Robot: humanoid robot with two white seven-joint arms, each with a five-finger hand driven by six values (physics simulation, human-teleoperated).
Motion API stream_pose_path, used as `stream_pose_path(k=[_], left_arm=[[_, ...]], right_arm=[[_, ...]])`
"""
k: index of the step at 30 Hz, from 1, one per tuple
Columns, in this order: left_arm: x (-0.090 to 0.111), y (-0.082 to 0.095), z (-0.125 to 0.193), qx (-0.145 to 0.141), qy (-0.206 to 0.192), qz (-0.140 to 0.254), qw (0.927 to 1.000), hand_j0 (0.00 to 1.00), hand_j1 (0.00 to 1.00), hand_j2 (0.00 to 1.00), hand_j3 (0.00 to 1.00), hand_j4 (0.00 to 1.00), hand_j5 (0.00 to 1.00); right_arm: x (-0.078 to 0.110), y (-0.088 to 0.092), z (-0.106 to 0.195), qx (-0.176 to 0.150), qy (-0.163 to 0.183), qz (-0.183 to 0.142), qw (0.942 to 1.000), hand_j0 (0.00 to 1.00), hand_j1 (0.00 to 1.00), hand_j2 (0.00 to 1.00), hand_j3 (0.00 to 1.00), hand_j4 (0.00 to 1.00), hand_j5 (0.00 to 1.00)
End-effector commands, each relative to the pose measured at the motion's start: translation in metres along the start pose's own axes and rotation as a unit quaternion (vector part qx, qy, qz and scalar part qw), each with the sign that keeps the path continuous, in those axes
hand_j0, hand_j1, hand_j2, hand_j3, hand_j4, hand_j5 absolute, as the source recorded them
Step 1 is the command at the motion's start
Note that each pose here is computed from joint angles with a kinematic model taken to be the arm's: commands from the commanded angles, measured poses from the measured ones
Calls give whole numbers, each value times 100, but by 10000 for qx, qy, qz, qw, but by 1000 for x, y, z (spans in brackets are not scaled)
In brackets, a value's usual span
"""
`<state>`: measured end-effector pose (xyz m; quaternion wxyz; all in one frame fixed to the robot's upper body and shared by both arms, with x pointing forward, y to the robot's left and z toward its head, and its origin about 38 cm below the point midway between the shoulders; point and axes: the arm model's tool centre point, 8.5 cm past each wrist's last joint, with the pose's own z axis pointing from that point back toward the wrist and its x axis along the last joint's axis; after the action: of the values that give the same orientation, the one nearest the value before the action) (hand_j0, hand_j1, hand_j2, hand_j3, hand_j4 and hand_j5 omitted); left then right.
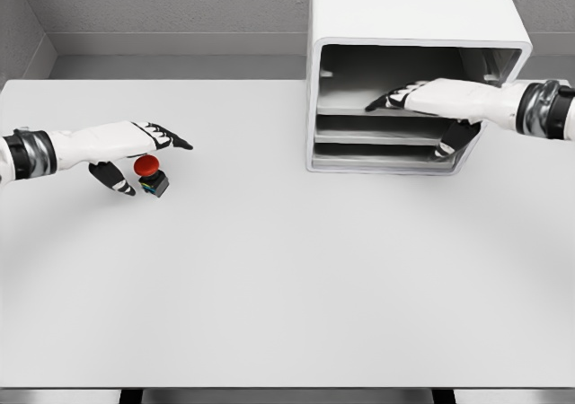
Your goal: Slide open multi-storey tabletop storage cabinets and put open load switch and slide close multi-storey tabletop storage cabinets
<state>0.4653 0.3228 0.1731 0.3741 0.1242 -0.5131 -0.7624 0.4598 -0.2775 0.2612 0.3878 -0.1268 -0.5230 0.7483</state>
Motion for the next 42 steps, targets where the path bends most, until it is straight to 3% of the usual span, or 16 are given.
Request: stream_pose_path(k=[1, 8, 15, 18, 24, 29, 33, 37, 42], left_arm=[[-3, -2, -1, -5, 94, 85, 9999, 100, 100, 100, 100, 100, 100], [-3, -1, -1, 16, 98, 112, 9999, 100, 100, 100, 100, 100, 100], [-3, -2, -1, -22, 119, 105, 9999, 100, 100, 100, 100, 100, 100], [-3, -2, -1, -16, 110, 106, 9999, 83, 83, 83, 83, 83, 83], [-4, -5, 0, -79, 132, 123, 9998, 71, 71, 71, 71, 71, 71], [-4, -7, 1, -167, 113, 116, 9997, 54, 54, 54, 54, 54, 54], [-2, -7, 0, -258, 52, 121, 9996, 45, 45, 45, 45, 45, 45], [9, 9, -2, -178, -85, -76, 9998, 45, 45, 45, 45, 45, 45], [32, 31, -4, -130, -409, -355, 9984, 45, 45, 45, 45, 45, 45]], right_arm=[[4, 9, -6, 215, -39, 360, 9991, 100, 100, 100, 100, 100, 100], [19, 6, -4, 188, -446, 674, 9966, 100, 100, 100, 100, 100, 100], [25, -7, 0, 82, -555, 816, 9951, 100, 100, 100, 100, 100, 100], [29, -6, 0, 97, -627, 863, 9943, 100, 100, 100, 100, 100, 100], [24, -3, 7, 150, -565, 883, 9944, 100, 100, 100, 100, 100, 100], [25, -4, 7, -1, -851, 291, 9959, 100, 100, 100, 100, 100, 100], [18, 1, 4, 67, -578, -78, 9983, 100, 100, 100, 100, 100, 100], [11, 1, 5, 76, -328, -311, 9990, 100, 100, 100, 100, 100, 100], [10, 10, 4, 217, -256, -346, 9988, 100, 100, 100, 100, 100, 100]])
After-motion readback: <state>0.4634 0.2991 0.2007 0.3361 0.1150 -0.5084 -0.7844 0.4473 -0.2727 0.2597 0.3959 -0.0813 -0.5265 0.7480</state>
